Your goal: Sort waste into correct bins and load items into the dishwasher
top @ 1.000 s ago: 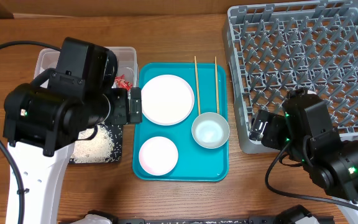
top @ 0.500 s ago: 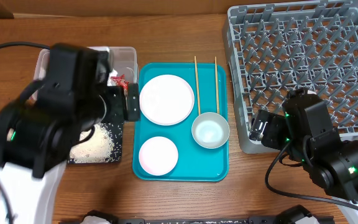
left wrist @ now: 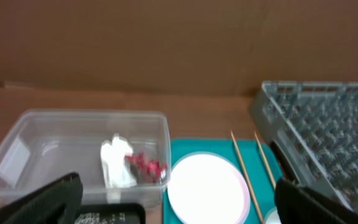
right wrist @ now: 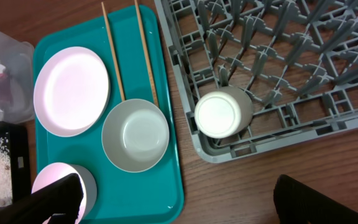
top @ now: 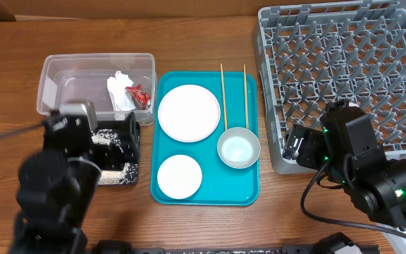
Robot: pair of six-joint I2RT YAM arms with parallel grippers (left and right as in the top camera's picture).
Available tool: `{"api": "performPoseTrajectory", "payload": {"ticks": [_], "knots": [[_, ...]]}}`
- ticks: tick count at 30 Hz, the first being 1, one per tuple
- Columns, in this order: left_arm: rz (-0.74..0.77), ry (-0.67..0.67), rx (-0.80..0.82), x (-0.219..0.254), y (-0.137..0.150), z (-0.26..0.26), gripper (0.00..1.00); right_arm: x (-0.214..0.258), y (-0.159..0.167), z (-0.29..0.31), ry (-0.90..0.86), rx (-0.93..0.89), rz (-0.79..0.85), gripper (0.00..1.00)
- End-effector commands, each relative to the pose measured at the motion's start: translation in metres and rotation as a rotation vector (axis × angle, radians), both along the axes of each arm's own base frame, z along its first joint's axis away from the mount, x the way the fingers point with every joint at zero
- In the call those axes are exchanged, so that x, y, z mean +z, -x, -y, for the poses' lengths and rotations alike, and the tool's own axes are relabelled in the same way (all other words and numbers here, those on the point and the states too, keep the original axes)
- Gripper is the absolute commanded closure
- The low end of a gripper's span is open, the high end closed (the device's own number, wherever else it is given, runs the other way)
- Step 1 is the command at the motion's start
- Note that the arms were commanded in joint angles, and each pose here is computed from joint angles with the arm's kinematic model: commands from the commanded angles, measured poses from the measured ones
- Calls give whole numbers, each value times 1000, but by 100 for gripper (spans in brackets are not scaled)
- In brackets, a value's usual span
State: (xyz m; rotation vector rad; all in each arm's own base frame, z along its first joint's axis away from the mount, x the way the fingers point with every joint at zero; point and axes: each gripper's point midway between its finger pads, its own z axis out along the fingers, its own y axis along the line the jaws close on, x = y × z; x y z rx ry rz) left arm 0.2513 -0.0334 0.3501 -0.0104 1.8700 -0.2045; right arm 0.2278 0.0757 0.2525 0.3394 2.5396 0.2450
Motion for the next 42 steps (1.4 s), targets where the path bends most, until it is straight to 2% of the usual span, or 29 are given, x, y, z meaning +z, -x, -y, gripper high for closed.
{"api": "performPoseTrajectory", "payload": {"ticks": [1, 7, 17, 23, 29, 35, 42], "knots": [[72, -62, -73, -20, 8, 6, 0, 6, -2, 3, 2, -14, 22, 0], [205, -69, -107, -50, 15, 11, 0, 6, -2, 3, 2, -14, 22, 0], [292, -71, -79, -110, 21, 4, 0, 6, -2, 3, 2, -14, 22, 0], [359, -71, -75, -131, 19, 4, 0, 6, -2, 3, 2, -14, 22, 0], [358, -62, -111, -165, 10, 11, 0, 6, -2, 3, 2, -14, 22, 0], [248, -63, -107, -191, 10, 10, 0, 6, -2, 3, 2, -14, 22, 0], [250, -64, -105, -190, 9, 9, 0, 6, -2, 3, 2, -14, 22, 0]]}}
